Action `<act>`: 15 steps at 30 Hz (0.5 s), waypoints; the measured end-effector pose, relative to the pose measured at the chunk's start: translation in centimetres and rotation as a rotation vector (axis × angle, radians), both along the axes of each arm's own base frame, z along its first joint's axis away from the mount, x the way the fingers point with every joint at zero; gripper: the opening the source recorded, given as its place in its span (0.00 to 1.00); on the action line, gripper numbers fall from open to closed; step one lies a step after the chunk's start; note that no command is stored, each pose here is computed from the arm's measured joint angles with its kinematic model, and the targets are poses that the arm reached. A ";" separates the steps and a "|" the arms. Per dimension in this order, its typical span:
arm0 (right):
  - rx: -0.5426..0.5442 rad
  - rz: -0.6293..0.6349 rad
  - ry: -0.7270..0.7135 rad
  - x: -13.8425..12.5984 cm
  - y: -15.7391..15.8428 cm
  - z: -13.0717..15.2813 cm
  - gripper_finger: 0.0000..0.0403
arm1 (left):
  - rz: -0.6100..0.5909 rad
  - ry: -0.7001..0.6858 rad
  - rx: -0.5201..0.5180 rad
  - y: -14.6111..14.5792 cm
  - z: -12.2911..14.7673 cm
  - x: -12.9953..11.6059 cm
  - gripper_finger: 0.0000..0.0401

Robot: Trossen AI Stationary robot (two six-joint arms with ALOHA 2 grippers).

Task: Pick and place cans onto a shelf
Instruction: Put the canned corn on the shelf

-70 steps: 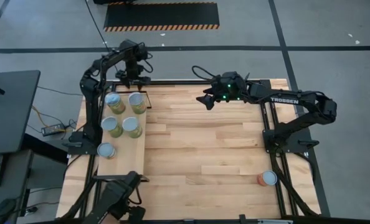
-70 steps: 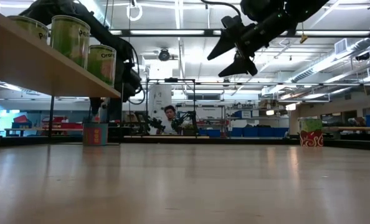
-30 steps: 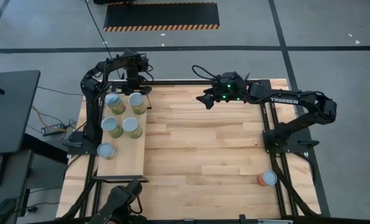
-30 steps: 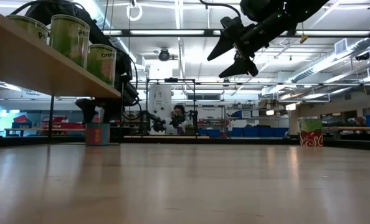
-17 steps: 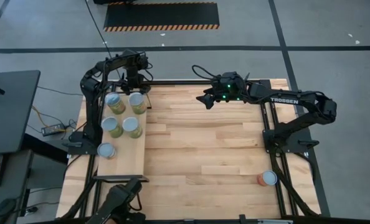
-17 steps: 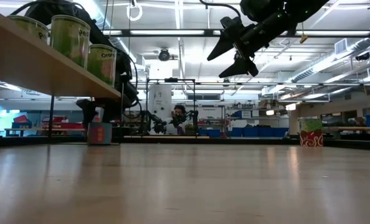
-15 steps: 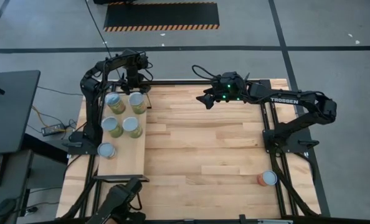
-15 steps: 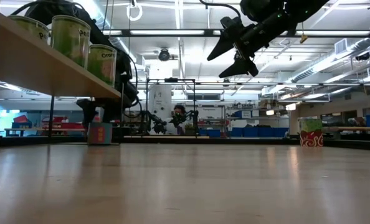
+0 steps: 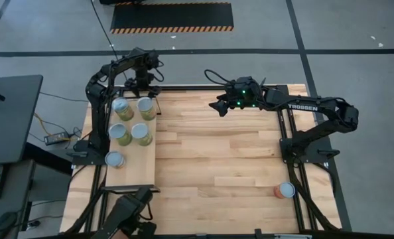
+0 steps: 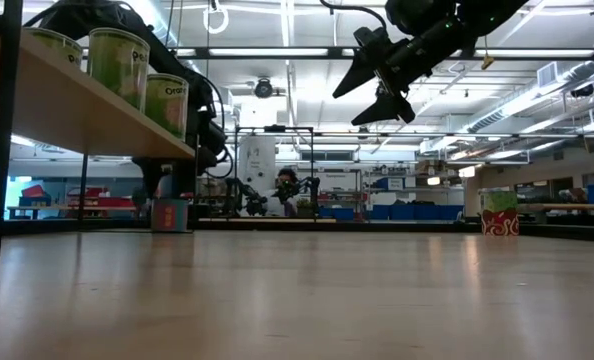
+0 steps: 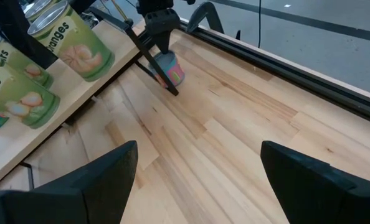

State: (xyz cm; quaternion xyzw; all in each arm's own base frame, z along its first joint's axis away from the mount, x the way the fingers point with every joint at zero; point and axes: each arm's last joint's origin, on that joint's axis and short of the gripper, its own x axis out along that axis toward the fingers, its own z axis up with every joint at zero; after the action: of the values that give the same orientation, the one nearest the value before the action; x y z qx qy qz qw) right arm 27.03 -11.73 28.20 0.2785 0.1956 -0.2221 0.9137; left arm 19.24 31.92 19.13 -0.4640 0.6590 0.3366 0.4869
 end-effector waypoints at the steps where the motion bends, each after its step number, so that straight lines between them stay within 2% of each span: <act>1: 0.000 0.000 0.000 0.0 0.0 0.0 0.86 | 0.000 0.004 -0.007 -0.1 0.0 0.0 0.79; 6: 0.000 0.000 0.001 0.0 0.0 0.0 0.86 | 0.026 0.014 -0.002 -0.3 -0.1 0.4 0.79; 12: 0.006 -0.001 0.011 -0.1 0.0 -0.1 0.86 | 0.047 0.054 -0.034 -1.7 -1.6 1.1 0.79; 15: 0.011 -0.011 0.029 -0.1 0.0 -0.3 0.86 | 0.042 0.047 -0.002 -1.8 -1.9 1.5 0.79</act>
State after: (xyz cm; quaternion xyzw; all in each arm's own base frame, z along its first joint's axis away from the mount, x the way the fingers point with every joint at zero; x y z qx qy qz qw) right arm 26.88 -11.70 27.93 0.2811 0.2087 -0.2300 0.9080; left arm 20.75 30.17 17.25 -0.4702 0.6608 0.3569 0.4636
